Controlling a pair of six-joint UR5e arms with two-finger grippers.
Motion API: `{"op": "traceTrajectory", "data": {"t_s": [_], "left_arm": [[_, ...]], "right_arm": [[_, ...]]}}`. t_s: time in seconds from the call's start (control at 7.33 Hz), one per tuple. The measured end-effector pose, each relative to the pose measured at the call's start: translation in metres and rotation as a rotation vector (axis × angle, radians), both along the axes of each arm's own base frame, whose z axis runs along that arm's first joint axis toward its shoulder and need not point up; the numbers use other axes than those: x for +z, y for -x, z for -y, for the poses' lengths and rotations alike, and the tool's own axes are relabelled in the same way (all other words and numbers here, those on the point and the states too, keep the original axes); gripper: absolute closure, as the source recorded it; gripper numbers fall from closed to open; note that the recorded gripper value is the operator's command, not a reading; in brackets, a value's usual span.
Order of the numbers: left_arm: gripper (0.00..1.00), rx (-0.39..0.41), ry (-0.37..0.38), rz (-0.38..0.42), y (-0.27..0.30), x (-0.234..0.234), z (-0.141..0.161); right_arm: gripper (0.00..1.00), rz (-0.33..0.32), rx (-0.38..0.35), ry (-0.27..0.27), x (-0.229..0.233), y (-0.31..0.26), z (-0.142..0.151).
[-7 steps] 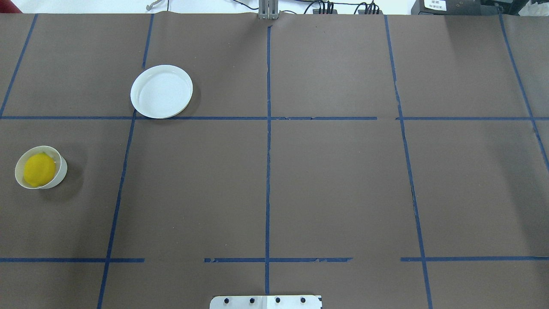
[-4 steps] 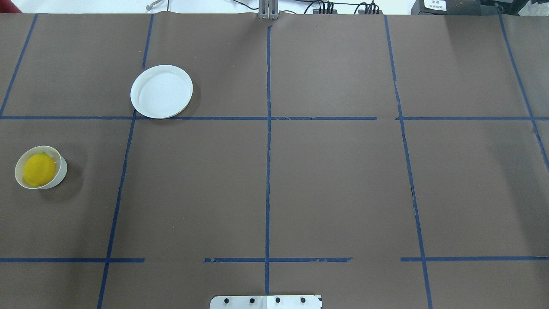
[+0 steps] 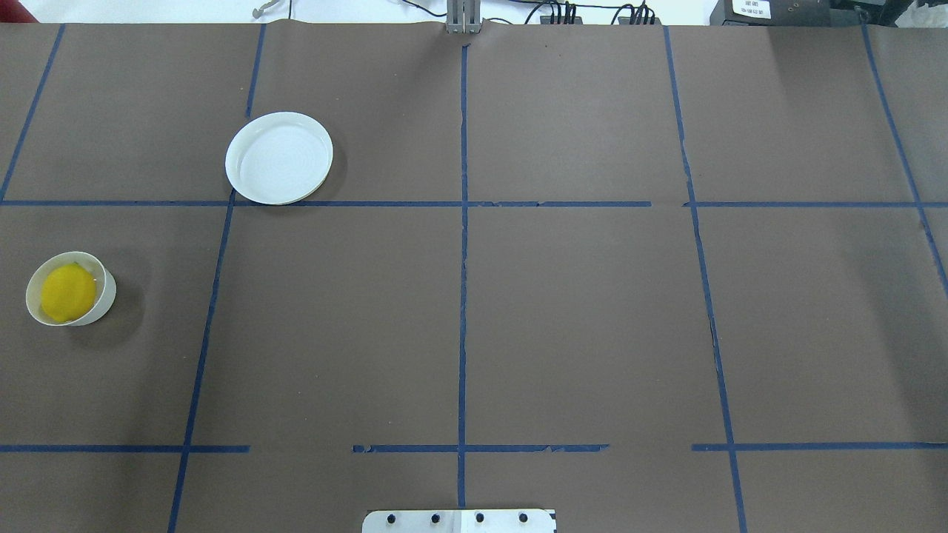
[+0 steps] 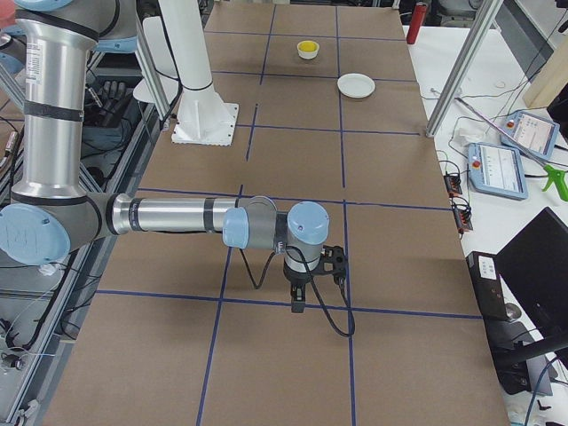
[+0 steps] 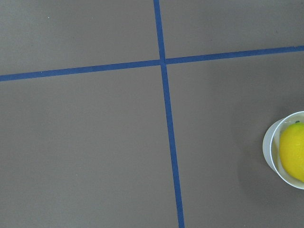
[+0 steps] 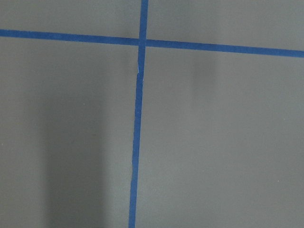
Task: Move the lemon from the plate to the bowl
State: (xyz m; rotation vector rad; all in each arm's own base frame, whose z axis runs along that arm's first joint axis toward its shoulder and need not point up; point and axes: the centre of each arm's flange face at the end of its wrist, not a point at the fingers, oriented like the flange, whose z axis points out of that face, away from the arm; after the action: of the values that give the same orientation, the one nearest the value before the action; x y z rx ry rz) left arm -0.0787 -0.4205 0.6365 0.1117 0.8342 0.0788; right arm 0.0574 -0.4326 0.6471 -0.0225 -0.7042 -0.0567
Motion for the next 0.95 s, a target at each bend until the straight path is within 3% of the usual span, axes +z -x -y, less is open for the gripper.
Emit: {"op": "traceTrajectory", "data": {"t_s": [0.95], "left_arm": [[0.00,-0.001,-0.017,0.001,0.0003,-0.0077,0.0064]], "right_arm": [[0.00,0.000,0.000,0.000,0.0000,0.0000,0.0000]]}}
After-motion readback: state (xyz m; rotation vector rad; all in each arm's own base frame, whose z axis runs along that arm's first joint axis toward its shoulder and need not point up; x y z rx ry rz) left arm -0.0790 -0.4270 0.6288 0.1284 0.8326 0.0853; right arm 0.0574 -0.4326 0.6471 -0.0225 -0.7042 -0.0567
